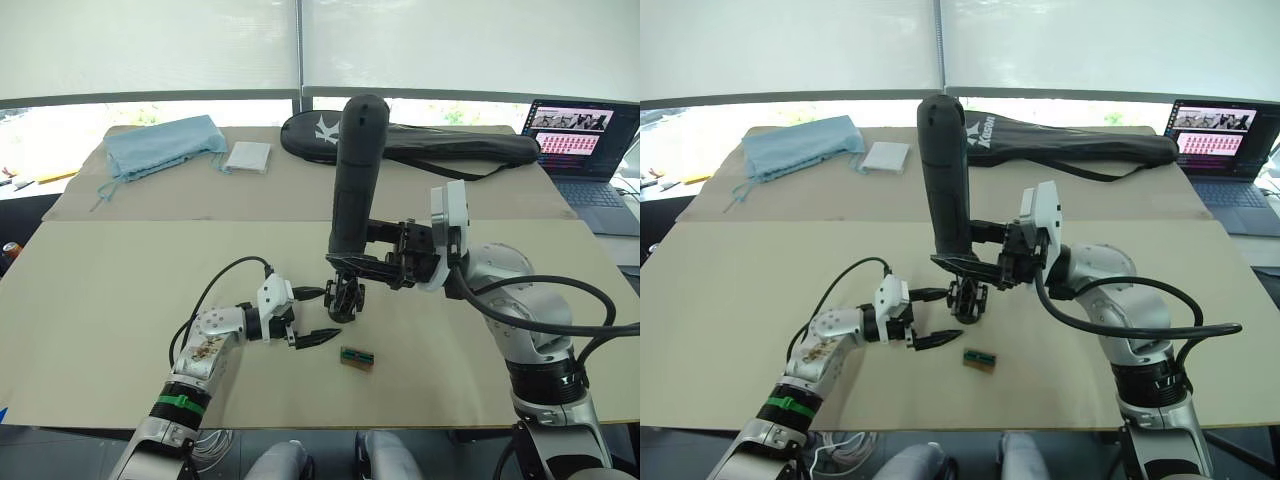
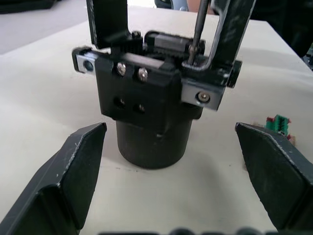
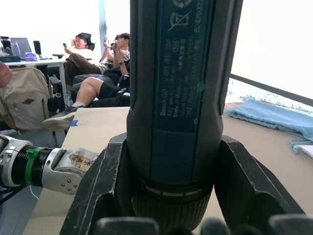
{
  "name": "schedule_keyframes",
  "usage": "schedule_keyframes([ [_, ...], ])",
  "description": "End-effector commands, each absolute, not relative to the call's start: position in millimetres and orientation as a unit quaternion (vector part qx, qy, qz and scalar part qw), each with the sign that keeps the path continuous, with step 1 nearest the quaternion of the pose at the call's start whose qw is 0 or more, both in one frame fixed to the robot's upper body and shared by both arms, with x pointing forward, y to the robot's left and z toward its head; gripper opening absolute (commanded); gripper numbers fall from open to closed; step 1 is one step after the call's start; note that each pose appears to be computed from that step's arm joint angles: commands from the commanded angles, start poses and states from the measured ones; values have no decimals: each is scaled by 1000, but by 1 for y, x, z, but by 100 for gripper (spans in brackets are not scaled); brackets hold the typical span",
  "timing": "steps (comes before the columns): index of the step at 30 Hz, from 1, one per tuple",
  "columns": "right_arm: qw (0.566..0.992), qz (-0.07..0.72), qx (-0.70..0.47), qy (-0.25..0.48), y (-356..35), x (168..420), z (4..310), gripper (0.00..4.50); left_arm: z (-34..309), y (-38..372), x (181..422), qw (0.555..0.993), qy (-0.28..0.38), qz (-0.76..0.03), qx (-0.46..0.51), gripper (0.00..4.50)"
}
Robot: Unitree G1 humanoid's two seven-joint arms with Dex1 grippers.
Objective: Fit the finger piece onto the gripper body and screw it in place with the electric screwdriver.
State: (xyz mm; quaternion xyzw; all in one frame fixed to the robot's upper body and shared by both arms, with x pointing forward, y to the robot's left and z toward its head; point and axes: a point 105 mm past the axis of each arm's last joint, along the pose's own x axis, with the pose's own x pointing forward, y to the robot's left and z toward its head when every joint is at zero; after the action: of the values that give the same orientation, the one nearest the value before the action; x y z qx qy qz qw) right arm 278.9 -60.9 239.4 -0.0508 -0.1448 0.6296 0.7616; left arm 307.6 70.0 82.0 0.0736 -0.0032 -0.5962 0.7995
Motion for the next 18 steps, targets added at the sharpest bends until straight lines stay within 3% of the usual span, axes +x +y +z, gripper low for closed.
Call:
schedule_keyframes([
  [1, 751, 634, -61, -176, -58, 273, 254, 192, 90, 66, 311, 798, -24, -596, 90, 450],
  [18, 753, 633, -66, -169, -57, 275, 254, 192, 79, 56, 322, 793, 13, -602, 98, 450],
])
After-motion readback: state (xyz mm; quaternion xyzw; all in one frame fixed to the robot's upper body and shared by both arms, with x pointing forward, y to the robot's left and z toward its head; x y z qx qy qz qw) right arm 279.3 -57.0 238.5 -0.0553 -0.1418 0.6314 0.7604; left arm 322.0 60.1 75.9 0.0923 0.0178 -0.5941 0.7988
